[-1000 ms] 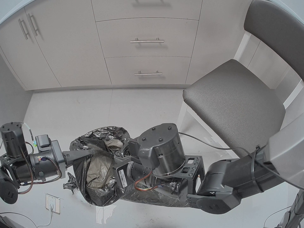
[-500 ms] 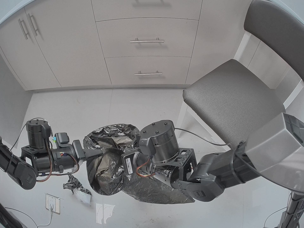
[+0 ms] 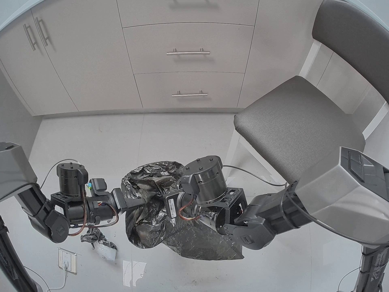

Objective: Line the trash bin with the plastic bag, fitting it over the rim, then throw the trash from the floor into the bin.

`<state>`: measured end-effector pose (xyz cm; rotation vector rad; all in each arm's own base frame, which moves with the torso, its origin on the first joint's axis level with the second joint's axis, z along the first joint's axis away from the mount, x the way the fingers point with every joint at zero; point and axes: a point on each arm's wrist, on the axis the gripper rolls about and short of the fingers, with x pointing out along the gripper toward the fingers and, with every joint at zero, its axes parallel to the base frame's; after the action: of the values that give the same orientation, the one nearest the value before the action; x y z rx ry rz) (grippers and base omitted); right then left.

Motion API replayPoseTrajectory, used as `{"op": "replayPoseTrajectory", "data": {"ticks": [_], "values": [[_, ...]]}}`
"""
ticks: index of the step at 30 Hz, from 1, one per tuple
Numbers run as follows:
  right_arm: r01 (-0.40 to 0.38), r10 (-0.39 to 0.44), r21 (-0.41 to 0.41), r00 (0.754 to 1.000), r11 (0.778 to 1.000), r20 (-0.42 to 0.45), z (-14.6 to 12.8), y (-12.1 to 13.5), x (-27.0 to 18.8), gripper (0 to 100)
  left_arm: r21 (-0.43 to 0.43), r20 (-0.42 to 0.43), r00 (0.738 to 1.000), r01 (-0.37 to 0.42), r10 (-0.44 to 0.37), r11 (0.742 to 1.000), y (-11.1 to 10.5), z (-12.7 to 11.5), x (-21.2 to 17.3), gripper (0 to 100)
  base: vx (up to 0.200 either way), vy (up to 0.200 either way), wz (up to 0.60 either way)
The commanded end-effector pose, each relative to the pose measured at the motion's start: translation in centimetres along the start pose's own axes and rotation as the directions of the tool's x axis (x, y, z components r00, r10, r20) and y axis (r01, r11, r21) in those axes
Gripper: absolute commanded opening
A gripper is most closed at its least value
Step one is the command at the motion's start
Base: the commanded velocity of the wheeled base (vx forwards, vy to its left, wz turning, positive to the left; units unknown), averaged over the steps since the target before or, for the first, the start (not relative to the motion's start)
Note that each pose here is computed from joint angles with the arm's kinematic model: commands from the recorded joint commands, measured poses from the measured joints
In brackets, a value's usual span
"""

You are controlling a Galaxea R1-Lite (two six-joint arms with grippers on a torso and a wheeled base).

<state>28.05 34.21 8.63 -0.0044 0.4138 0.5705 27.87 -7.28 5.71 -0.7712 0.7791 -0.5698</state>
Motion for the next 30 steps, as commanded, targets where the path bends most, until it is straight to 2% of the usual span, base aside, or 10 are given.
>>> {"op": "replayPoseTrajectory", "data": {"ticks": [1,8,15,19,24,30], "values": [[0.019,-0.019,0.0,1.0,1.0,-0.017,-0.7,-0.6,0.7,0,-0.018,-0.033,0.998,-0.05,0.05,0.999,1.7,-1.0,2.0,0,0.0,0.0,0.0],[0.067,-0.067,0.004,0.998,0.998,0.0,-0.9,-0.8,1.9,0,-0.017,-0.022,0.998,-0.055,0.055,0.998,2.4,-0.4,3.3,0,0.0,0.0,0.0],[0.113,-0.113,0.007,0.994,0.994,0.011,-0.7,-2.1,2.8,0,-0.007,0.004,0.999,-0.046,0.046,0.999,2.7,0.6,3.9,0,0.0,0.0,0.0],[0.116,-0.116,0.008,0.993,0.993,0.01,-0.8,-2.2,2.9,0,-0.009,0.003,0.999,-0.048,0.049,0.999,2.8,0.6,4.0,0,0.0,0.0,0.0],[0.16,-0.161,0.018,0.985,0.987,0.067,-0.6,-2.6,3.3,0,-0.036,-0.013,0.997,-0.078,0.077,0.996,4.0,0.3,4.3,0,0.0,0.0,0.0],[0.208,-0.208,0.01,0.977,0.978,0.052,-1.4,-3.2,3.8,0,-0.043,-0.044,0.995,-0.092,0.09,0.995,3.9,-0.5,4.3,0,0.0,0.0,0.0]]}}
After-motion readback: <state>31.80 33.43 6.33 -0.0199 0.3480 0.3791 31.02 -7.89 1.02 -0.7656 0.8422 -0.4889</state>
